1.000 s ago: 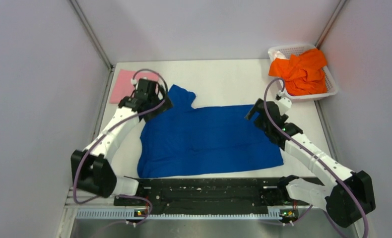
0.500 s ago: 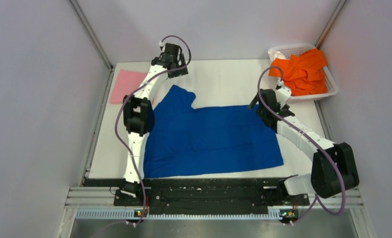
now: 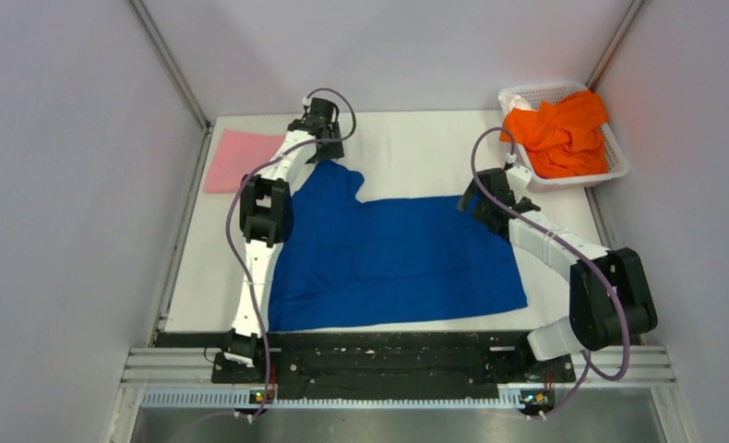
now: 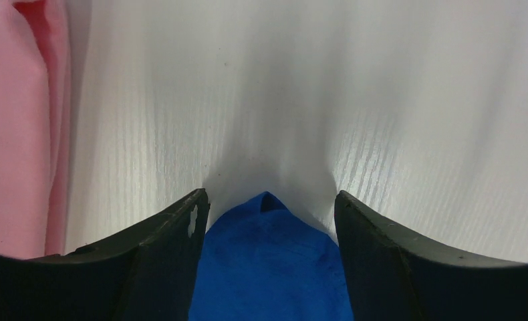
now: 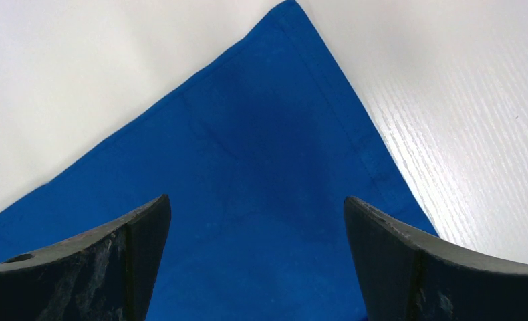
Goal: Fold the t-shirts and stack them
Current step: Grab the side of the flattened tshirt furthest away from the robot with both arms
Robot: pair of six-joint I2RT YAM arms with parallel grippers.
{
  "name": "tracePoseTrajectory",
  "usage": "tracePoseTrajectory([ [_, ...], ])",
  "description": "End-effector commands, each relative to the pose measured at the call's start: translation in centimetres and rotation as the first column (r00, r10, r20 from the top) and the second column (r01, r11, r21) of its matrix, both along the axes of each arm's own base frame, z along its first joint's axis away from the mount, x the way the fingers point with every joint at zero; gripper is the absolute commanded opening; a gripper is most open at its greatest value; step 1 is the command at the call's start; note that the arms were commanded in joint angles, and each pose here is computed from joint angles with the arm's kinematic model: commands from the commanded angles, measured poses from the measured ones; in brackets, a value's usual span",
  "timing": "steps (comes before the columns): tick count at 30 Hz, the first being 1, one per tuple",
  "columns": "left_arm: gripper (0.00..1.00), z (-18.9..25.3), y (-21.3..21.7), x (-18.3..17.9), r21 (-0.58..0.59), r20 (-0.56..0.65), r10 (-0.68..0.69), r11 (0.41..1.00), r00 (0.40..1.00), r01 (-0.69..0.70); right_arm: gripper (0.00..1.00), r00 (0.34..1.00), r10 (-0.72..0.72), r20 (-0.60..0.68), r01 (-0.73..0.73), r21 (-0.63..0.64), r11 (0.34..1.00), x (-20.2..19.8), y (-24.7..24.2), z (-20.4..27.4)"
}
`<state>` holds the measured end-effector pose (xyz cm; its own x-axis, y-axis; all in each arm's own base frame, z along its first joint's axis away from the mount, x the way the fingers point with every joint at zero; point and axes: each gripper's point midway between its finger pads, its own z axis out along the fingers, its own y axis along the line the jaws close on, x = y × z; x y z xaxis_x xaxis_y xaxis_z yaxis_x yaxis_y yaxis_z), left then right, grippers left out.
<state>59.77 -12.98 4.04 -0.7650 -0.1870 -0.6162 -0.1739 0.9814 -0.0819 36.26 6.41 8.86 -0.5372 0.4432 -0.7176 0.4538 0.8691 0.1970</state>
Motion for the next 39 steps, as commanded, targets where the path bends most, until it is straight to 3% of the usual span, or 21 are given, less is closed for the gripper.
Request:
tracePoseTrajectory([
  [1,0.70,1.7,0.3,1.4,0.012,0.064,0.015,1.000,0.998,-0.016,0.99,0.999,0.029,0.044,-0.030,0.031,0.999,1.5,0.9,1.4],
  [6,0.48,0.9,1.0,0.6,0.050,0.023,0.018,0.999,1.000,-0.019,0.99,0.999,0.034,0.038,-0.036,0.038,0.999,1.4,1.1,1.3],
  [14,0.23,0.5,0.6,-0.3,0.117,-0.010,-0.029,0.993,1.000,0.030,0.98,0.999,-0.019,0.027,0.019,-0.008,1.000,1.2,-0.2,1.1],
  [17,0.00,0.9,0.7,-0.6,0.135,-0.013,-0.032,0.990,0.999,0.033,0.98,0.998,-0.057,0.014,0.058,-0.068,0.996,1.5,-1.3,1.3],
  [23,0.00,4.2,0.3,-0.8,0.127,0.033,-0.049,0.991,0.998,0.045,0.96,0.986,-0.169,0.011,0.168,-0.169,0.971,4.3,-4.1,1.9],
  [31,0.00,8.9,-1.2,-3.5,0.130,0.103,-0.064,0.990,0.993,0.050,0.85,0.979,-0.168,-0.112,0.136,-0.247,0.959,9.9,-5.8,-0.4],
  [39,0.00,10.2,-2.1,-6.7,0.095,0.107,-0.072,0.994,0.992,0.062,0.77,0.963,-0.168,-0.211,0.095,-0.317,0.944,11.8,-6.1,-3.5],
])
